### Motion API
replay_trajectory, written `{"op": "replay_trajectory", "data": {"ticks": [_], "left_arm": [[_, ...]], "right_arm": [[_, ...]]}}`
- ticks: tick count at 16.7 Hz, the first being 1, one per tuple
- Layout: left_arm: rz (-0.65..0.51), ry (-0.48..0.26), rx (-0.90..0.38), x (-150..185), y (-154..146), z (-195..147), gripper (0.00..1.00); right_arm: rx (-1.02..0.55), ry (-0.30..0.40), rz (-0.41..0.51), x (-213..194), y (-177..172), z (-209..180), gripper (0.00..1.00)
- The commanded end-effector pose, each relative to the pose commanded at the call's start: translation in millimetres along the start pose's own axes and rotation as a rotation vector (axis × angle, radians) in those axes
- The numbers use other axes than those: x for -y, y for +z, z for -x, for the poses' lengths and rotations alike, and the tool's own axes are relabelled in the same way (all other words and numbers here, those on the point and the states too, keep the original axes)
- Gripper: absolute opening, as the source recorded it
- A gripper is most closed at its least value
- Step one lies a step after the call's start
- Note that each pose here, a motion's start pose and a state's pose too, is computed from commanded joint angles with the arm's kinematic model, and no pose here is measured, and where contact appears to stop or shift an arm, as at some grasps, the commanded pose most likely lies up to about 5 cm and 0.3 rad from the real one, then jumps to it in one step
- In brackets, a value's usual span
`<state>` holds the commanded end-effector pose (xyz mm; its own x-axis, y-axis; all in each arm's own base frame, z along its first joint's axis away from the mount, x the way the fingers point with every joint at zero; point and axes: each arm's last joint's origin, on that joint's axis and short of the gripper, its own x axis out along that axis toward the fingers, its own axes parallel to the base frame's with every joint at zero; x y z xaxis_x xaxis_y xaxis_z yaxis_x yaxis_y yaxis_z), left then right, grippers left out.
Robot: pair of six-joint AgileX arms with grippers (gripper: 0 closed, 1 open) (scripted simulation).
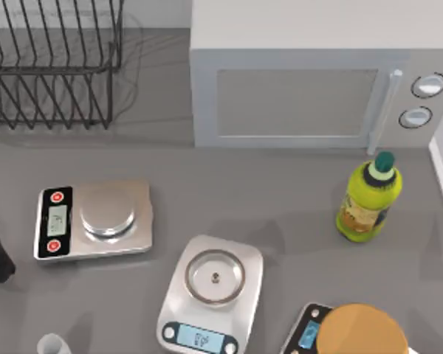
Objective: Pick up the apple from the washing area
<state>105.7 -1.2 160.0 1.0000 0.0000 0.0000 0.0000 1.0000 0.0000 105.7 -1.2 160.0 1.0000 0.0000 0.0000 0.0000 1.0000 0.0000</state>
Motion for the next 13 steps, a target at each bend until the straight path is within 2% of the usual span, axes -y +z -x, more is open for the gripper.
{"op": "replay_trajectory", "data": {"ticks": [13], "left_arm": [[0.0,0.0,0.0,0.0,0.0,0.0,1.0]], "right_arm": [[-0.007,-0.002,0.002,0.2,1.7,-0.1,1.0]]}}
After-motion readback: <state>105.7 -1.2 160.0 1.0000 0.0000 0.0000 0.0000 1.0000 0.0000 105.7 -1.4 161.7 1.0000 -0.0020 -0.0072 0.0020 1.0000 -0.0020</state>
